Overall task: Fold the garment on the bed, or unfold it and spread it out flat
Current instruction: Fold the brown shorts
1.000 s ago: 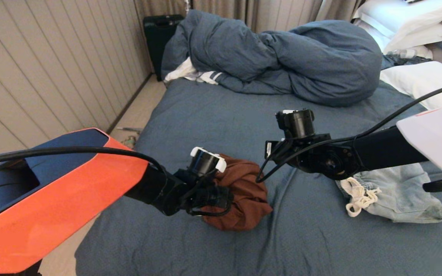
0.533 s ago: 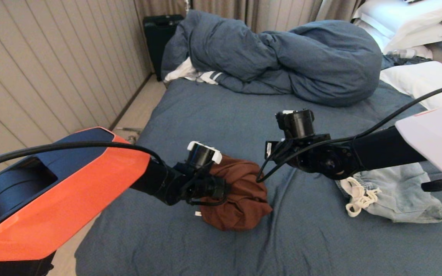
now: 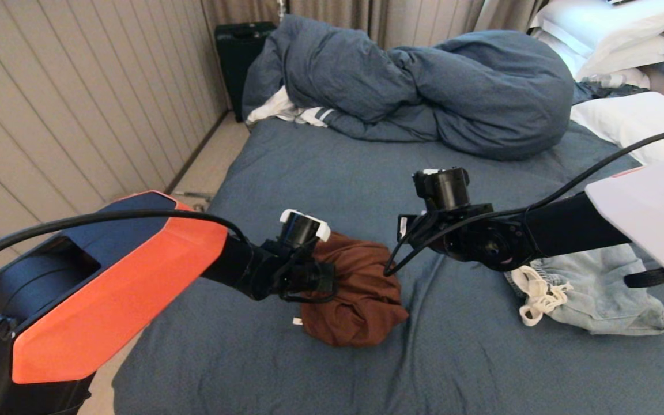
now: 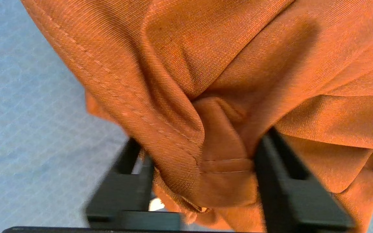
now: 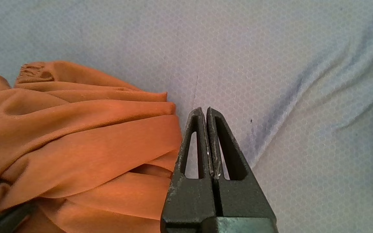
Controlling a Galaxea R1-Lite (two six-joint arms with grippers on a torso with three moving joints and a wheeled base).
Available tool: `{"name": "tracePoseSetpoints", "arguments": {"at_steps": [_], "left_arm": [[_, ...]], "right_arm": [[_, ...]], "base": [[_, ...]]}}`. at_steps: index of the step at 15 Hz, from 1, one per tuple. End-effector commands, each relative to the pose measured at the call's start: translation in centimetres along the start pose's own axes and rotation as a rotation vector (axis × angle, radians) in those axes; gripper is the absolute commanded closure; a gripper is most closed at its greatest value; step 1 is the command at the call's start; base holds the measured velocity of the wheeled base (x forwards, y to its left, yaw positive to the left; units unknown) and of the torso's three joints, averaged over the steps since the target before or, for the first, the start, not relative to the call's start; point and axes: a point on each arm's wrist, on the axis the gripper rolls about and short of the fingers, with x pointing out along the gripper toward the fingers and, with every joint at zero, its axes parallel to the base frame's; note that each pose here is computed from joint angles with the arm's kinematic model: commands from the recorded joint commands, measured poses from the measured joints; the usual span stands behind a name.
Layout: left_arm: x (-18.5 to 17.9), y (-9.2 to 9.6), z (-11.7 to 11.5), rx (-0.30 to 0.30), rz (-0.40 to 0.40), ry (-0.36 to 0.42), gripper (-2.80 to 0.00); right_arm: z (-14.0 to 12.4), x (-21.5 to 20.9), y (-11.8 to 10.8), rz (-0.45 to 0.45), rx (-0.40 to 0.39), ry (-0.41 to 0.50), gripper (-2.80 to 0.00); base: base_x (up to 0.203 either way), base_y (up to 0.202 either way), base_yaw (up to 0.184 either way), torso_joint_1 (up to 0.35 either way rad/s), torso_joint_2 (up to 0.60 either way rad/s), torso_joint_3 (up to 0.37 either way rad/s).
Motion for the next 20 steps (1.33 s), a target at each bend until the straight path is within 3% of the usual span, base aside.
{"name": "tracePoseSetpoints", "arguments": {"at_steps": [1,6,12,16,20], "left_arm": [[-1.8,-0.4,0.8,-0.002,-0.01,-0.025,0.0],[-5.6,-2.7,1.2,0.054,0.046,0.008,0.0],[-10.1,-3.0,2.7,0.146,0.038,0.032,0.0],[-12.8,-3.1,3.7,0.172,0.042,0.08,0.0],[-13.1,-3.7,3.4,0.192,0.045,0.137,0.0]], "right_arm": [[-0.9,0.0,0.2,0.0,-0.013,0.027,0.0],[-3.6,-0.6,2.0,0.037,-0.064,0.092,0.0],[-5.3,-1.0,3.8,0.073,-0.099,0.126,0.0],[-6.2,-1.7,5.0,0.102,-0.117,0.143,0.0],[-7.3,-2.6,6.5,0.148,-0.133,0.163,0.0]], "base": [[0.0,0.0,0.0,0.0,0.0,0.0],[0.0,0.0,0.0,0.0,0.0,0.0],[0.0,0.0,0.0,0.0,0.0,0.0],[0.0,0.0,0.0,0.0,0.0,0.0],[0.0,0.0,0.0,0.0,0.0,0.0]]}}
